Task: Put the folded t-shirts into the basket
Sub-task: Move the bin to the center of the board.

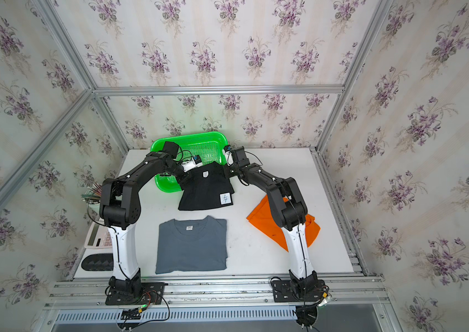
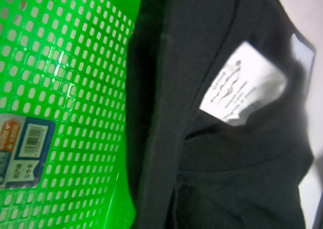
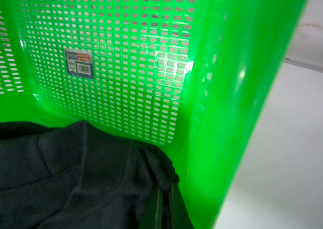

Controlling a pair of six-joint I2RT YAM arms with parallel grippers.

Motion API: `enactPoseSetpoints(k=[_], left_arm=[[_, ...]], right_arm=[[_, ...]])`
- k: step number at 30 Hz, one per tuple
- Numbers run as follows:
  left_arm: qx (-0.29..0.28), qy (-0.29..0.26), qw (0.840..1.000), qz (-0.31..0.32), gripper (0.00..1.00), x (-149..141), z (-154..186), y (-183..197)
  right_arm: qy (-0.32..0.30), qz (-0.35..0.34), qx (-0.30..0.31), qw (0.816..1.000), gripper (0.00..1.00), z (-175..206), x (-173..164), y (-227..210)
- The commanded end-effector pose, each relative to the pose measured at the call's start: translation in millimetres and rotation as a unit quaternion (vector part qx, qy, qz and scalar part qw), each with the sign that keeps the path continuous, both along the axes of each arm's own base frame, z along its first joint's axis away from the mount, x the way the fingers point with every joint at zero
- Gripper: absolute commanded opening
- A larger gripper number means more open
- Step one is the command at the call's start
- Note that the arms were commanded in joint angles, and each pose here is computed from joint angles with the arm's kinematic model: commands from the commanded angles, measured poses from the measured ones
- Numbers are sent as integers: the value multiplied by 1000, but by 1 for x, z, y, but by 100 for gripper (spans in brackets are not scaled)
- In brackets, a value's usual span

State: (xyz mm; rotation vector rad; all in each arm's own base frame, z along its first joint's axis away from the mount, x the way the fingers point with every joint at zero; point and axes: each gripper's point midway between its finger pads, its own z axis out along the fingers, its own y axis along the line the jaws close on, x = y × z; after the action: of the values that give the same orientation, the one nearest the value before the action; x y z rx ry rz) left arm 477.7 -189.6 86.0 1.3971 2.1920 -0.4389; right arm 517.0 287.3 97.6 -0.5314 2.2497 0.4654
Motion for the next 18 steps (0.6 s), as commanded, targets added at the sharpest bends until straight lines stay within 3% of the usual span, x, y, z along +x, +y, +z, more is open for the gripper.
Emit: enactPoseSetpoints(k=[1,3,9,18], left_arm=[[-50,41,998,-10,0,-14,0,-34],[-77,62,995,-26,0,-24,-2,-59],[-66,68,993,-67,0,-39,1,-103],[-85,88,984,-129,0,-90,55,-110]], right_arm=[[-16,-24,-12,1000,0,12,-2,-30],[-17,-32,-17,999,0,13,-9,-53],[-36,-57,-40,997,0,32,-34,-106],[-106,-13,-2,994,0,110,-83,-108]])
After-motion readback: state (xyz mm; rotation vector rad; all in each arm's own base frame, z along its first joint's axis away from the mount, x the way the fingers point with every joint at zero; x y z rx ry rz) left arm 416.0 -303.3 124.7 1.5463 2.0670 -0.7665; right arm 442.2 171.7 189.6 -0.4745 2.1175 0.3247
